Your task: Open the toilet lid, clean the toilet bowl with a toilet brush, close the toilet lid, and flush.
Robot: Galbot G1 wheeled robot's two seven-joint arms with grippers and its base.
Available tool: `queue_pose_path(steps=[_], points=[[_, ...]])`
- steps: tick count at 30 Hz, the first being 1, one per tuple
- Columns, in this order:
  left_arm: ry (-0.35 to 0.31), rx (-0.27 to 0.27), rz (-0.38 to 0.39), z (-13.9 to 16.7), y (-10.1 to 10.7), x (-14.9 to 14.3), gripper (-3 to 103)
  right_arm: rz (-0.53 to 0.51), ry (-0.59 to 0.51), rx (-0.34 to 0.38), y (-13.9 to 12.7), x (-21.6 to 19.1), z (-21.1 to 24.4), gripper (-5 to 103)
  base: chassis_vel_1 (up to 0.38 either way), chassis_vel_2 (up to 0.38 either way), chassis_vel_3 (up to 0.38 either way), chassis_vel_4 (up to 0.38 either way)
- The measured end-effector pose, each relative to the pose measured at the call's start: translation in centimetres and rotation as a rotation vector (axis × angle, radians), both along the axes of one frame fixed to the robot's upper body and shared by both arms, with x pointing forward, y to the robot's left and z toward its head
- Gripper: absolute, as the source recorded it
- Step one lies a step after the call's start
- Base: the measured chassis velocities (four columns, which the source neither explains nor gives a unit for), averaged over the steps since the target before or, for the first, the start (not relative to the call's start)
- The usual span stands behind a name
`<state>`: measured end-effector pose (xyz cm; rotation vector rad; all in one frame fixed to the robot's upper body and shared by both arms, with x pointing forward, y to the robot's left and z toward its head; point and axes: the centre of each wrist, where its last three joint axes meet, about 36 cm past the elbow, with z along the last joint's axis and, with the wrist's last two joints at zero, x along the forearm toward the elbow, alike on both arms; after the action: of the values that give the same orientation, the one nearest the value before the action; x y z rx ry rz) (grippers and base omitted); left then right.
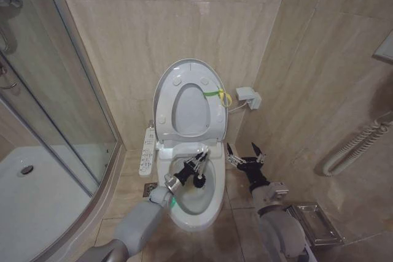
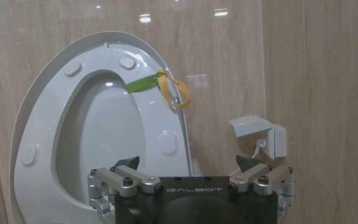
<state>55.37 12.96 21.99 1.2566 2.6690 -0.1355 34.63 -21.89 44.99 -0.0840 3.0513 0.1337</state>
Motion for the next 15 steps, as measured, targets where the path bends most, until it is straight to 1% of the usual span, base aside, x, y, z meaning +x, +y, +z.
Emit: queue_pose_path(steps=[1, 3, 4, 6, 8, 10, 12, 13, 14, 15], points=[[0.007, 0.009, -0.002, -0.3, 0.3, -0.1, 18, 0.000, 0.000, 0.000, 0.0, 0.0, 0.0, 100, 0.000, 0.000, 0.000, 0.000], [0.029, 0.057, 0.012, -1.0, 1.7, -0.2, 18, 0.000, 0.000, 0.000, 0.0, 0.0, 0.0, 100, 0.000, 0.000, 0.000, 0.000], [0.029, 0.057, 0.012, -1.0, 1.7, -0.2, 18, 0.000, 0.000, 0.000, 0.0, 0.0, 0.0, 100, 0.000, 0.000, 0.000, 0.000], [0.043, 0.107, 0.046, -1.1, 3.3, 0.2, 18, 0.000, 0.000, 0.000, 0.0, 0.0, 0.0, 100, 0.000, 0.000, 0.000, 0.000], [0.038, 0.130, 0.073, -0.8, 4.3, 0.6, 18, 0.000, 0.000, 0.000, 0.0, 0.0, 0.0, 100, 0.000, 0.000, 0.000, 0.000], [0.030, 0.125, 0.074, -0.5, 4.3, 0.8, 18, 0.000, 0.000, 0.000, 0.0, 0.0, 0.0, 100, 0.000, 0.000, 0.000, 0.000], [-0.006, 0.078, 0.061, 0.4, 3.1, 0.9, 18, 0.000, 0.000, 0.000, 0.0, 0.0, 0.0, 100, 0.000, 0.000, 0.000, 0.000], [-0.019, 0.045, 0.046, 0.8, 2.1, 0.7, 18, 0.000, 0.000, 0.000, 0.0, 0.0, 0.0, 100, 0.000, 0.000, 0.000, 0.000], [-0.019, 0.045, 0.046, 0.8, 2.1, 0.7, 18, 0.000, 0.000, 0.000, 0.0, 0.0, 0.0, 100, 0.000, 0.000, 0.000, 0.000], [-0.020, 0.023, 0.033, 0.8, 1.2, 0.4, 18, 0.000, 0.000, 0.000, 0.0, 0.0, 0.0, 100, 0.000, 0.000, 0.000, 0.000]])
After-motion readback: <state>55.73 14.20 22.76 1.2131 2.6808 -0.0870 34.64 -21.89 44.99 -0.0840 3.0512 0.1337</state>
